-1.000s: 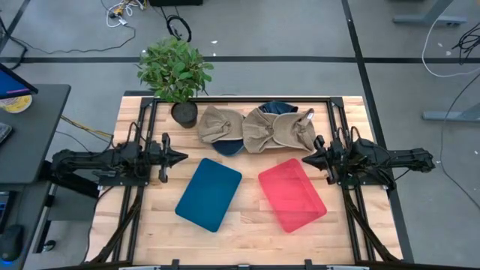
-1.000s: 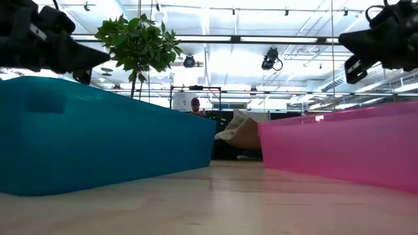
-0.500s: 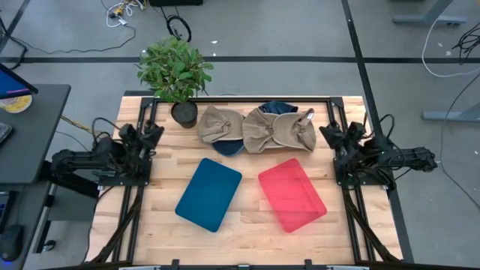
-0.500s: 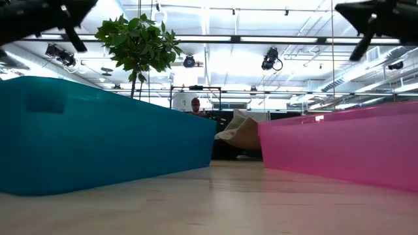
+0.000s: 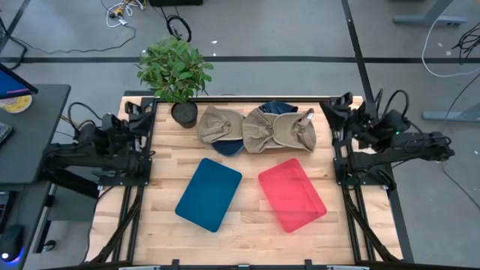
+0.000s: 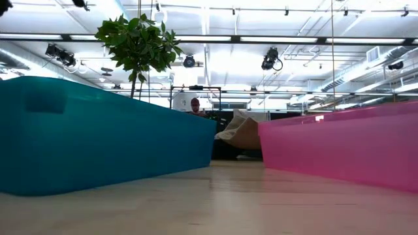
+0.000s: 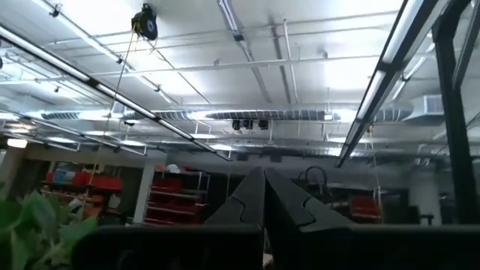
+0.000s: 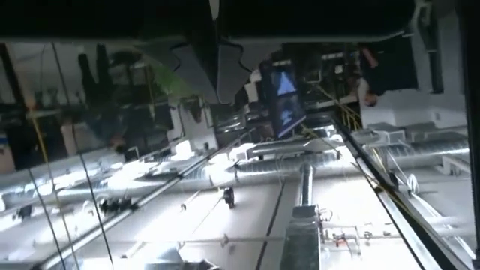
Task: Pick & Place hat
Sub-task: Put the brown cap into the blue bin
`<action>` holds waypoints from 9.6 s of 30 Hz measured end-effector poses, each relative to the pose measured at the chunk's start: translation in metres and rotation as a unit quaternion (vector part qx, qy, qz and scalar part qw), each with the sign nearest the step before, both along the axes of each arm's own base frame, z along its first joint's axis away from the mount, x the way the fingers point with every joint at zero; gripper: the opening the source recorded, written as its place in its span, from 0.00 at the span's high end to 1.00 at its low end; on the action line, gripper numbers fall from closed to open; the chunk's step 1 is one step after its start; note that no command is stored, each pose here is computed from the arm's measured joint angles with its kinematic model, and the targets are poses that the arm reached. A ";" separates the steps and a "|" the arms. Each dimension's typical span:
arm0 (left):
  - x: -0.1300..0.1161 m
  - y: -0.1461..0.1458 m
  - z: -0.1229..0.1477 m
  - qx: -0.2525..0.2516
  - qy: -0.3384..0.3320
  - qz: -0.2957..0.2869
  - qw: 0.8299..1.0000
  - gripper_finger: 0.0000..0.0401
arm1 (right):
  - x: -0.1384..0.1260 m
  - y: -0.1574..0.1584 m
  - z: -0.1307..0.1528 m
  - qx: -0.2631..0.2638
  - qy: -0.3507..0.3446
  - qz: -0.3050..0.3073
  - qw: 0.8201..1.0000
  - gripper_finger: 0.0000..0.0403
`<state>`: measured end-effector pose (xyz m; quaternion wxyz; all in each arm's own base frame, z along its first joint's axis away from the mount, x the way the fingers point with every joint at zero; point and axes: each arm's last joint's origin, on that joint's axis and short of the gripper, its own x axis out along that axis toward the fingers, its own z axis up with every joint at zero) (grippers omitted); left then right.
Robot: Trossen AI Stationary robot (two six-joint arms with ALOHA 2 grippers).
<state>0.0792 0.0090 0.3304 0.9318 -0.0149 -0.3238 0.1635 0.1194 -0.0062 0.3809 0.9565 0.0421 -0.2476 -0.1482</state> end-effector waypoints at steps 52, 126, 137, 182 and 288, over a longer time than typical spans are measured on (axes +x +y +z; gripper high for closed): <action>0.136 0.005 0.057 -0.158 0.238 0.051 0.957 0.99 | 0.043 -0.089 -0.010 0.358 0.435 -0.257 0.785 0.34; 0.136 0.005 0.050 -0.153 0.274 0.048 0.948 0.99 | 0.026 -0.195 -0.186 0.706 0.273 -0.205 0.620 0.95; 0.136 0.005 0.050 -0.151 0.274 0.048 0.948 0.99 | 0.013 -0.175 -0.135 0.650 0.209 -0.167 0.712 0.99; 0.154 -0.001 0.071 -0.033 0.168 -0.129 0.977 0.51 | 0.081 -0.041 -0.006 0.269 0.060 0.558 0.783 1.00; 0.158 -0.020 0.013 -0.086 0.426 -0.478 0.763 0.99 | 0.118 -0.047 -0.039 0.343 0.144 0.571 0.732 0.19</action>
